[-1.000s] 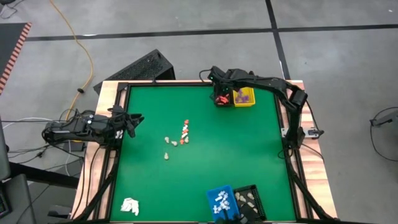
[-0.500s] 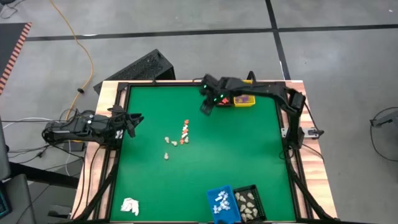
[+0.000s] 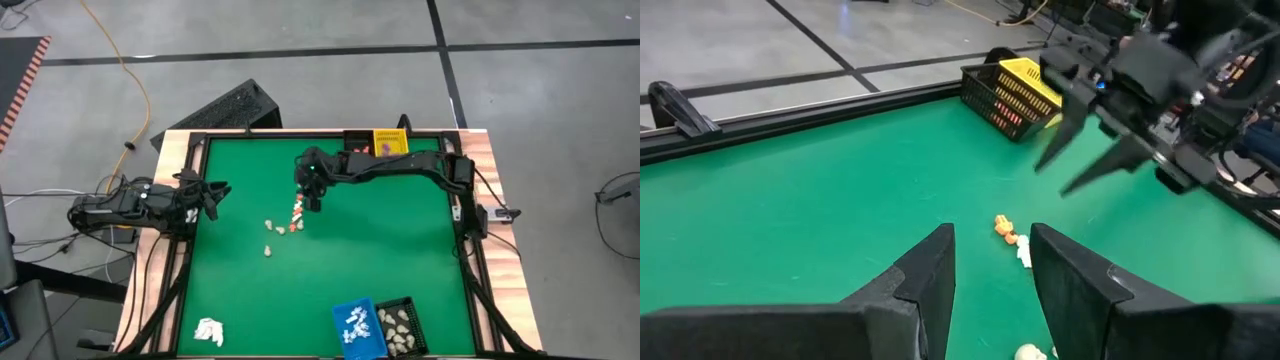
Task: Sort Halloween decoration
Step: Put the orange skeleton toy into the top black basket
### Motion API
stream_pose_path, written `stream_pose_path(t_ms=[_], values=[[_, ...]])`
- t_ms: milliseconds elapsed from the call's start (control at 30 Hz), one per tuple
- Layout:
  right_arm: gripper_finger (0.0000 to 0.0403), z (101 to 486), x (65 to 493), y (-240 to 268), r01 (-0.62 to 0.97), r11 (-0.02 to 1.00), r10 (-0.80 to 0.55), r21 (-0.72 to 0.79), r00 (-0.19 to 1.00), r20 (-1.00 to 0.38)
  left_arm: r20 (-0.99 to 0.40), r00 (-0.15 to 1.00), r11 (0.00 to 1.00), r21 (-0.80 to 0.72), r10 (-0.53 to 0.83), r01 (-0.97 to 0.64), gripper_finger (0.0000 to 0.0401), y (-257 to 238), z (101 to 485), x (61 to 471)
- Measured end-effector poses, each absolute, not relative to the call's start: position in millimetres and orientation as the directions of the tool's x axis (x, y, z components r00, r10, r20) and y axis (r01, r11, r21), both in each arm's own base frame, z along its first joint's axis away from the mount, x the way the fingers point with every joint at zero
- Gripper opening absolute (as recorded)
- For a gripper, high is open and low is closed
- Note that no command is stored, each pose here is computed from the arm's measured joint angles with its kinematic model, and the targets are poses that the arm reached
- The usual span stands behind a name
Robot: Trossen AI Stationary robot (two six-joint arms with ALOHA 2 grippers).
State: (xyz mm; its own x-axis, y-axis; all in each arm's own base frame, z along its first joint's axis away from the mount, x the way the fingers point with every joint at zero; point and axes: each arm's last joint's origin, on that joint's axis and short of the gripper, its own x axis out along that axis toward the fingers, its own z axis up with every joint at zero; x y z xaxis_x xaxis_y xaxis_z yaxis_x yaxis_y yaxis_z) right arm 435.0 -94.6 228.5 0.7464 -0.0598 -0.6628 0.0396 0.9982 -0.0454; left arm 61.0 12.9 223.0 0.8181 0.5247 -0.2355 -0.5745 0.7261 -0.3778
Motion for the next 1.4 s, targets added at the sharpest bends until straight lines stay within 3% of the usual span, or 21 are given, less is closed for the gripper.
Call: stream_pose_path(t_ms=[133, 400, 733, 1200, 1400], values=[[0.0147, 213, 446, -76, -0.147, 0.989, 0.110, -0.004, 0.756, -0.645, -0.242, 0.816, 0.724, -0.377, 0.524, -0.577, 0.0121, 13, 223, 61], [0.0146, 188, 460, -40, -0.266, 0.963, 0.174, -0.042, 0.735, -0.655, -0.262, 0.807, 0.718, -0.368, 0.529, -0.590, 0.0121, 13, 221, 63], [0.0146, 163, 474, -38, -0.251, 0.965, 0.149, -0.073, 0.759, -0.633, -0.278, 0.805, 0.719, -0.362, 0.524, -0.593, 0.0121, 13, 220, 64], [0.0144, 145, 469, -37, -0.251, 0.968, 0.168, -0.014, 0.688, -0.706, -0.284, 0.803, 0.720, -0.356, 0.524, -0.596, 0.0121, 13, 219, 65], [0.0113, 145, 468, -37, -0.229, 0.973, 0.159, -0.001, 0.679, -0.717, -0.285, 0.803, 0.719, -0.358, 0.524, -0.596, 0.0121, 13, 219, 65]])
